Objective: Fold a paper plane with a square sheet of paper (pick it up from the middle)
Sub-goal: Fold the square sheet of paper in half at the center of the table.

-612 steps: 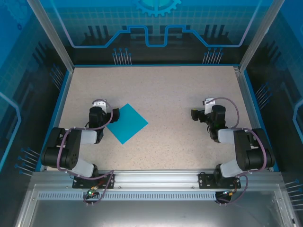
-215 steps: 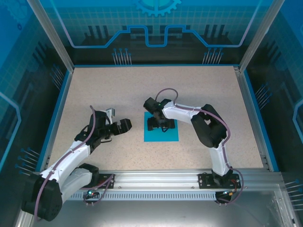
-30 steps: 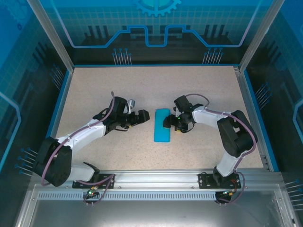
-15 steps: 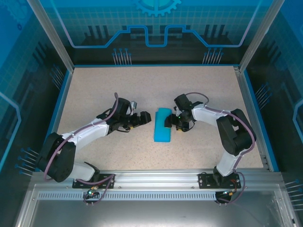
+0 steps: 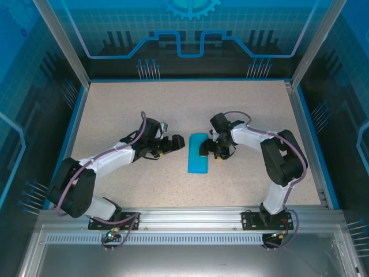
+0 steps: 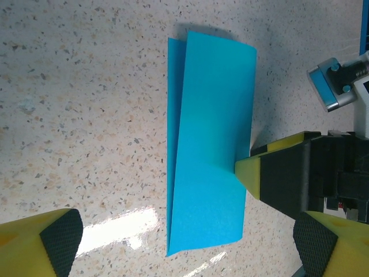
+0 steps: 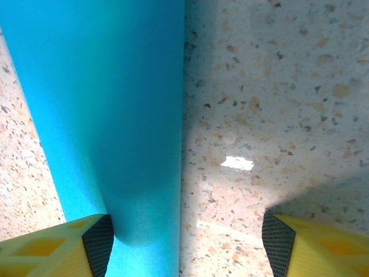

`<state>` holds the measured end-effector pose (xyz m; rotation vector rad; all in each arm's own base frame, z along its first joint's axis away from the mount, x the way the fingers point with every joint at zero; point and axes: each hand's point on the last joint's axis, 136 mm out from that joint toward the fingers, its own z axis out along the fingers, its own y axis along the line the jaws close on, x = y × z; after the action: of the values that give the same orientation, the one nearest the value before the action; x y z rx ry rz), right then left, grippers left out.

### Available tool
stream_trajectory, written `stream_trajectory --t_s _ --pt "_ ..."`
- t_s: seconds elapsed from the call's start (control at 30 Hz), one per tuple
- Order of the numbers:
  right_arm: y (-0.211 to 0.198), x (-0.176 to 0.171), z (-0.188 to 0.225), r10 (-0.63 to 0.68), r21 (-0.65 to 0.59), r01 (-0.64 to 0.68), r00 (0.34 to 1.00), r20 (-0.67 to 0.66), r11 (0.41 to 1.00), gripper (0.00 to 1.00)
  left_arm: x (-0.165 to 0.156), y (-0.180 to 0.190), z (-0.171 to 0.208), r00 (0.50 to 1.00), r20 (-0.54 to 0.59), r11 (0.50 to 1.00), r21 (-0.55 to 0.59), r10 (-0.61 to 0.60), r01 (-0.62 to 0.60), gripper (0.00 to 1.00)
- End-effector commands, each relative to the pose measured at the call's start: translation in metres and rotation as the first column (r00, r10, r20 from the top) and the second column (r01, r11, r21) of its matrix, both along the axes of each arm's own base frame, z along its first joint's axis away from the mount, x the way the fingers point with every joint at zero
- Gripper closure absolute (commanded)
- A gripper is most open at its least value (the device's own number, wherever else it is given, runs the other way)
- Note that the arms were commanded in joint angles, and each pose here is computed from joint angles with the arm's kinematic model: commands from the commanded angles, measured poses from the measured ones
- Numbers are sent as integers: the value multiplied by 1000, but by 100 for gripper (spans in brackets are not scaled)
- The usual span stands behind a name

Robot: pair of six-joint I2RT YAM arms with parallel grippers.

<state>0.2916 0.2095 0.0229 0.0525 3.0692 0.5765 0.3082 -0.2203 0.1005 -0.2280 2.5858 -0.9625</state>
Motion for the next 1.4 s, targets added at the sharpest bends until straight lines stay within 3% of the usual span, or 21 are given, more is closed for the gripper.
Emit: stream_trajectory --t_s 0.0,0.5,0.77,1.13,1.37 --pt "0 -6 -8 39 -33 -40 999 -37 999 26 11 -7 14 1000 28 1000 -22 9 -9 3" --pt "4 -12 -23 90 -59 -98 989 -114 993 23 12 -8 13 1000 27 1000 -17 1 -1 6" --pt "-1 -10 -30 54 -100 -68 989 -138 993 23 12 -9 14 1000 26 1000 -24 -3 3 9" --pt "-9 -15 -40 43 -150 -69 984 -173 986 23 12 -15 12 1000 11 999 -34 -26 27 38" --pt "-12 -17 -45 59 -176 -92 981 -187 980 23 15 -20 7 999 -6 998 -50 -36 36 46"
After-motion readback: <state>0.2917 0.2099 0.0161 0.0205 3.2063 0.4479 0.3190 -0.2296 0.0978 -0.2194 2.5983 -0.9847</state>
